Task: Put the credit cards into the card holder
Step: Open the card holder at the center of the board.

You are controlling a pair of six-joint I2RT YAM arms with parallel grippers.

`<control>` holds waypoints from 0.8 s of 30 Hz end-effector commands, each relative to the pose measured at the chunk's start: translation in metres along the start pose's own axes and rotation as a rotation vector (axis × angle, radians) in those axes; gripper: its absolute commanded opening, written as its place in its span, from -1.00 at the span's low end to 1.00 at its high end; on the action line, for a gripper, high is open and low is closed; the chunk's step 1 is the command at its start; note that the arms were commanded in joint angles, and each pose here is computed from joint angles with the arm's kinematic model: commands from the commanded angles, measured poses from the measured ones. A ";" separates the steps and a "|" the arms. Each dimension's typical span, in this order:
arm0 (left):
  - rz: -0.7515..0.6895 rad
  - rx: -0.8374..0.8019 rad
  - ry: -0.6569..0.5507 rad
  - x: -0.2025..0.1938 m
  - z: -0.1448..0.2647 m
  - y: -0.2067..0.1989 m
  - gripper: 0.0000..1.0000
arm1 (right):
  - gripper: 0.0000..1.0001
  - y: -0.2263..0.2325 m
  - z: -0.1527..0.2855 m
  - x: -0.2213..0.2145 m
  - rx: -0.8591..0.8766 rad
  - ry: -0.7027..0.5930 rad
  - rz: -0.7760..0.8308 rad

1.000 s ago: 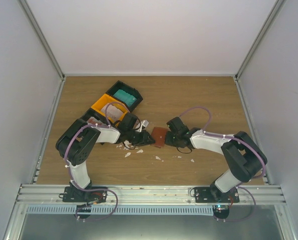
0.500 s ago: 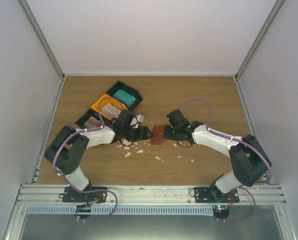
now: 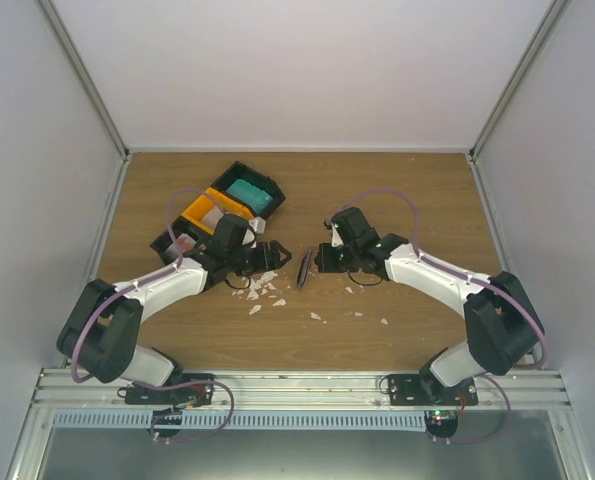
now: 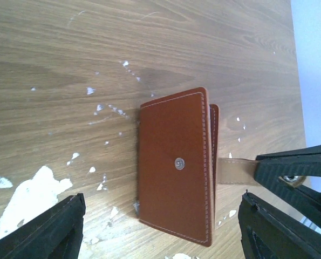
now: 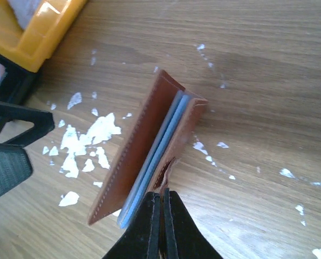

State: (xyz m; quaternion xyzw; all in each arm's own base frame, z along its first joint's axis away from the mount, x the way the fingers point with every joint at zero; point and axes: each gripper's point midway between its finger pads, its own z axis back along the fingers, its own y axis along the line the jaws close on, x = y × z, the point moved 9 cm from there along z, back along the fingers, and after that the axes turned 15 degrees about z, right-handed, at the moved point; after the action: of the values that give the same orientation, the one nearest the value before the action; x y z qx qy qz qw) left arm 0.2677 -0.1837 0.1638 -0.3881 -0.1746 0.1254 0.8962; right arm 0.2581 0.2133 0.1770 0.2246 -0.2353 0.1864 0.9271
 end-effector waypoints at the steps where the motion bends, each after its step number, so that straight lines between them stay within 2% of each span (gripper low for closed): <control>1: 0.018 -0.024 -0.030 0.001 0.008 0.003 0.56 | -0.99 0.009 0.005 0.018 0.076 -0.062 0.065; 8: 0.012 -0.078 -0.022 -0.001 0.014 0.001 0.55 | -0.99 0.002 -0.002 0.012 0.023 -0.034 0.052; 17: -0.003 -0.181 0.117 -0.006 -0.004 -0.001 0.43 | -0.99 -0.030 -0.007 -0.017 -0.264 0.050 0.031; 20: -0.001 -0.202 0.166 -0.008 -0.014 0.000 0.32 | -0.99 -0.035 -0.008 -0.024 -0.296 0.065 0.030; 24: 0.010 -0.196 0.184 -0.008 -0.027 0.001 0.03 | -0.99 -0.038 -0.010 -0.026 -0.317 0.067 0.029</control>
State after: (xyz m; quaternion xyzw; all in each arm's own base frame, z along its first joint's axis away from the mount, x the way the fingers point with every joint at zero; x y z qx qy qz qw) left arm 0.2620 -0.1916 0.1385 -0.4526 -0.0931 0.1022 0.8809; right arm 0.2580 0.1898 0.1517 0.1055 -0.2368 0.1745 0.9499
